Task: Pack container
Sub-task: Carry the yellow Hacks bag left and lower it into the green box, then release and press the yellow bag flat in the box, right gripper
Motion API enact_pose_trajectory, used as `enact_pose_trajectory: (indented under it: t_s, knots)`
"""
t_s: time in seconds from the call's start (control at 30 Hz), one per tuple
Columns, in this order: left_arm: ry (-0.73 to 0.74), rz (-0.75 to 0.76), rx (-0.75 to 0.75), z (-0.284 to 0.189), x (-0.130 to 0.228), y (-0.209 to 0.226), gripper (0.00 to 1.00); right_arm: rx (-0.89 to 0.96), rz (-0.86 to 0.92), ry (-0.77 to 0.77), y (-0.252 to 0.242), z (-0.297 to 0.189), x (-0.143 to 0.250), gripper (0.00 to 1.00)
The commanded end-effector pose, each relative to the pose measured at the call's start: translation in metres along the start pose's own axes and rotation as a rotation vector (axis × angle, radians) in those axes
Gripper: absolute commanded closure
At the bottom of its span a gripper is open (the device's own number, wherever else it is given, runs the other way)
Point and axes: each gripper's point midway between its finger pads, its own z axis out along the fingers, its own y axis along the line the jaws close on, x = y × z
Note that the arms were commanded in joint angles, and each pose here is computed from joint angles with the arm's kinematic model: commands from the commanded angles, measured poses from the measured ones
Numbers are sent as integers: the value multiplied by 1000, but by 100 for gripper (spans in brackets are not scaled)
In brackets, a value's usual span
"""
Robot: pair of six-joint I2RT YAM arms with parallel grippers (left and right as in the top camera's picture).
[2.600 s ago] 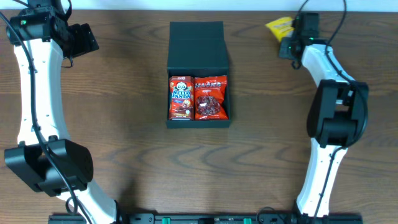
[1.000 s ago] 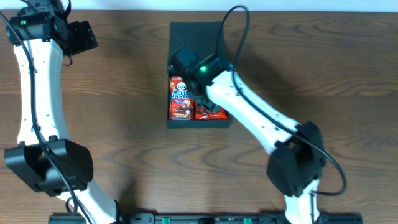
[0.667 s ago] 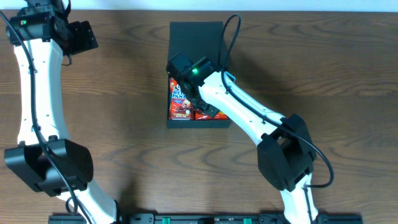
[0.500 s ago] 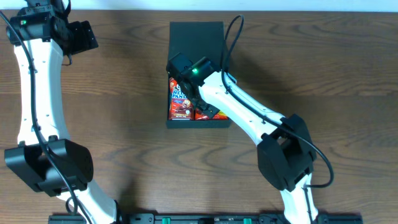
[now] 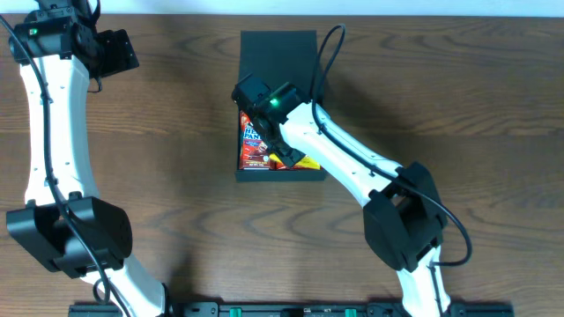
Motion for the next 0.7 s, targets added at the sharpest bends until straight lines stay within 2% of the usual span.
enact_pose_trajectory:
  t_s: [0.0,0.07,0.23,0.3,0.4,0.5,0.57,0.6,0.63,0.67]
  knots:
    - [-10,10,-17,-2,-3,5,5,4,-108,-1,2,6,5,20]
    - [-13,16,-17,-2,-4,4,5,-16,-216,-2,7,5,5,14]
    - [-18,16,-15,-2,-5,4,5,-62,-461,-14,16,-8,0,12]
    - [-19,16,-15,-2,-5,4,5,-103,-571,-32,24,-23,-5,8]
    - [-19,16,-13,-2,-5,4,5,-176,-721,-72,35,-52,-16,9]
    - [-19,16,-13,-2,-5,4,5,-248,-890,-131,43,-86,-28,14]
    - [-19,16,-13,-2,-5,4,5,-296,-1011,-181,45,-113,-34,26]
    - [-18,16,-13,-2,-5,4,5,-323,-1062,-212,46,-127,-37,43]
    - [-18,16,-13,-2,-5,4,5,-344,-1114,-243,45,-140,-41,72]
    - [-19,16,-13,-2,-5,4,5,-350,-1141,-257,44,-145,-44,88]
